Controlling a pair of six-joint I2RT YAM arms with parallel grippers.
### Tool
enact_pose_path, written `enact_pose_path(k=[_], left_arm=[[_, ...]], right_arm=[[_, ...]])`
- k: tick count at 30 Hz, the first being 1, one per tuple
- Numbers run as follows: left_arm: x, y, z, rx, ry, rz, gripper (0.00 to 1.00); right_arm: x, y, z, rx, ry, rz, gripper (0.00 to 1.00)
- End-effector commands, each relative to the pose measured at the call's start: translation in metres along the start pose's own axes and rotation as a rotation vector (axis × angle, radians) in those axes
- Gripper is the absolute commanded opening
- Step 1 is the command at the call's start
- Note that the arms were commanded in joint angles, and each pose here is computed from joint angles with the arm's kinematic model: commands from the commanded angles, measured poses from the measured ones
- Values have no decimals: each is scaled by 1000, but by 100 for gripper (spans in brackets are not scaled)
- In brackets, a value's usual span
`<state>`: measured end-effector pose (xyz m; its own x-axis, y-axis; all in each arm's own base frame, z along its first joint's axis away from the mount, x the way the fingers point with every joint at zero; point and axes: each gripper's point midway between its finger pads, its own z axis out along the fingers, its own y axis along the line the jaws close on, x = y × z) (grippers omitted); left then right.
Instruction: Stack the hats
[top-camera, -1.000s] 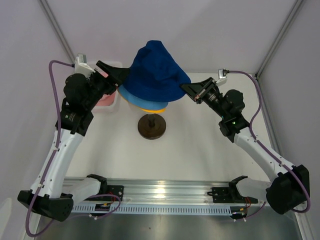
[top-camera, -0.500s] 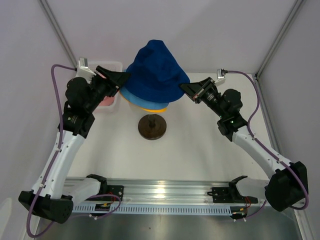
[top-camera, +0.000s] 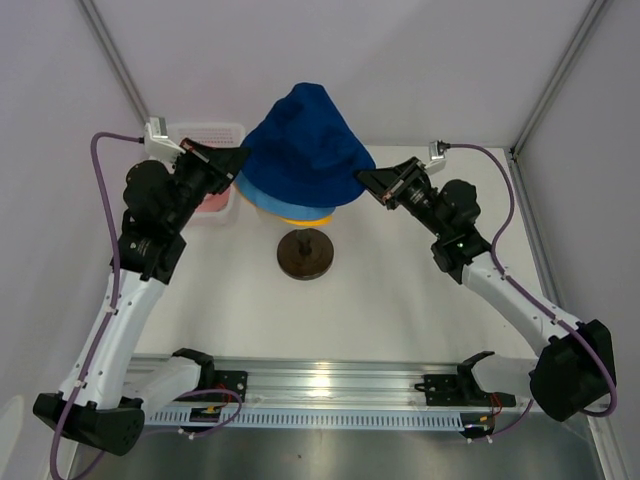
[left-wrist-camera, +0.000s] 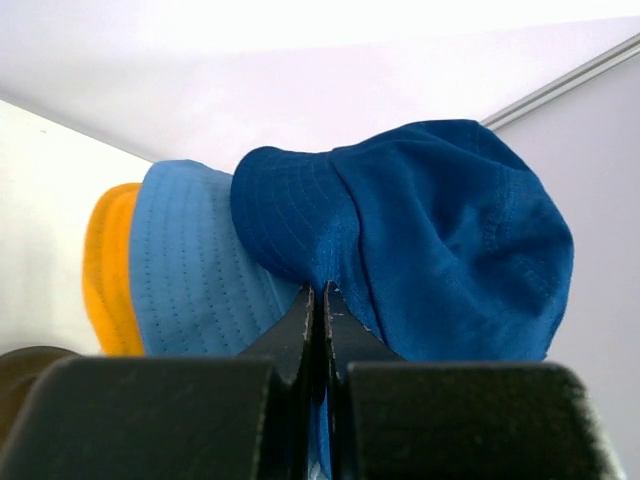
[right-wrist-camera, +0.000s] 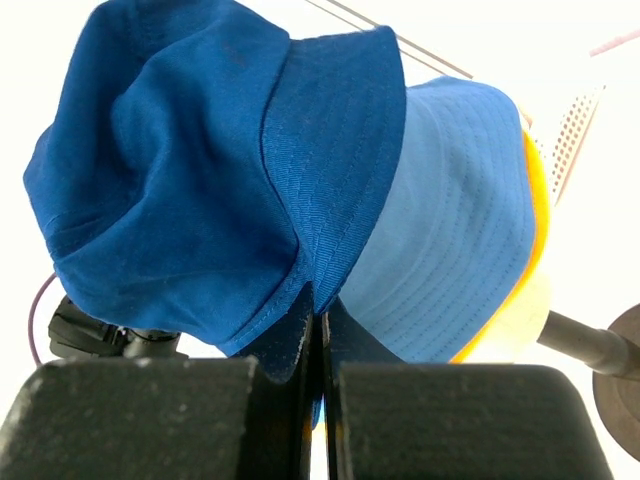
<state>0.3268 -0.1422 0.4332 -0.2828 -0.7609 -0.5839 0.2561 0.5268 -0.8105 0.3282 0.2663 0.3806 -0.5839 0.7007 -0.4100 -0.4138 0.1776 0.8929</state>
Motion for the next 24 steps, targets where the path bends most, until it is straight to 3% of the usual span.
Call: enact_pose_path(k=[1, 11, 14, 15, 19, 24], left_arm=[[-29, -5, -16, -38, -112, 128, 1], [7, 32, -22, -111, 9, 166, 1], [9, 27, -26, -97, 40, 190, 1], [10, 23, -27, -83, 49, 193, 1], [11, 21, -29, -79, 65, 217, 1], [9, 19, -26, -76, 68, 226, 1]], right_arm=[[8, -30, 2, 82, 4, 23, 0], [37, -63, 2, 79, 79, 124, 0], [25, -48, 1, 36, 38, 68, 28], [17, -42, 0, 22, 10, 53, 43], [-15, -12, -10, -56, -85, 24, 56], [-53, -3, -13, -39, -235, 15, 60]])
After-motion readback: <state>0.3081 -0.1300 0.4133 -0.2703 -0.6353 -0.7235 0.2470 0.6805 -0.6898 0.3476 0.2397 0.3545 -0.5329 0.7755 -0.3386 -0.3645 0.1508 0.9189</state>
